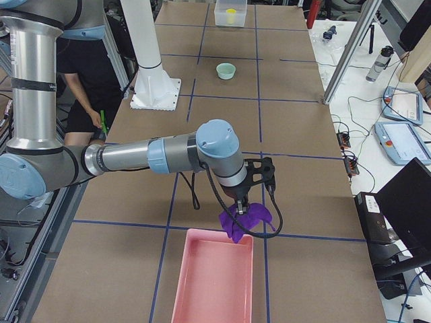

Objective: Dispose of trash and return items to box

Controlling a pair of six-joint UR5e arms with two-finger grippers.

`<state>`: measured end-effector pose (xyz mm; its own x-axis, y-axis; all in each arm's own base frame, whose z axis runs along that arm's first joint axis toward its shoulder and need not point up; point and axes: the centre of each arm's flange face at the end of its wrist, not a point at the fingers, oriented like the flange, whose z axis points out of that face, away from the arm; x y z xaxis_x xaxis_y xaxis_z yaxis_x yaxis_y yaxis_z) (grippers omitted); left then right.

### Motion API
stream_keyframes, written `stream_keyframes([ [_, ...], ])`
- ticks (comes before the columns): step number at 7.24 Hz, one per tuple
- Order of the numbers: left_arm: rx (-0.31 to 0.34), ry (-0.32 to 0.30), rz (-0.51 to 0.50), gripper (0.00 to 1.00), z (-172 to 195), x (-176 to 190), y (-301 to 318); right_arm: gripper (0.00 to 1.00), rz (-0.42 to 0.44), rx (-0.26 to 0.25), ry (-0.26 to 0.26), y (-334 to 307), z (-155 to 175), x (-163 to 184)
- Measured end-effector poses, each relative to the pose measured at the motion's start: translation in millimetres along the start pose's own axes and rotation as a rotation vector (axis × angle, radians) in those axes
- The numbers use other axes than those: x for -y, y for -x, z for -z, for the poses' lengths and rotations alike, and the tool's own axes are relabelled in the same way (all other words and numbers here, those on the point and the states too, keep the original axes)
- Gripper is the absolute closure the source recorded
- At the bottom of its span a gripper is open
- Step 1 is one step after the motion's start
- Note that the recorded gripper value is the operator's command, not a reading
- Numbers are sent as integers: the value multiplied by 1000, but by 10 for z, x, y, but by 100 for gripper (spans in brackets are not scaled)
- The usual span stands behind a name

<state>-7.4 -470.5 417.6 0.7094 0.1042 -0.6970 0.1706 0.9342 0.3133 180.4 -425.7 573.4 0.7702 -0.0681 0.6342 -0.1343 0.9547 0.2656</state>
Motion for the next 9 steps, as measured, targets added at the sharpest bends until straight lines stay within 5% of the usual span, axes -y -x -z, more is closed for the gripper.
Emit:
stream_keyframes([
  [2, -146, 33, 106, 0, -504, -125, -928, 100, 49, -57, 35, -397, 23, -298],
  [4, -210, 88, 187, 0, -919, -431, -1640, 100, 60, -90, 87, -589, -65, -558],
  [5, -216, 105, 216, 0, -1077, -528, -1931, 80, 50, -101, 112, -665, -144, -676],
  [6, -221, 115, 237, 0, -1194, -582, -2175, 1, 39, -110, 135, -739, -221, -761],
  [9, -215, 138, 252, 0, -1372, -726, -2446, 0, 9, -111, 165, -899, -409, -829],
])
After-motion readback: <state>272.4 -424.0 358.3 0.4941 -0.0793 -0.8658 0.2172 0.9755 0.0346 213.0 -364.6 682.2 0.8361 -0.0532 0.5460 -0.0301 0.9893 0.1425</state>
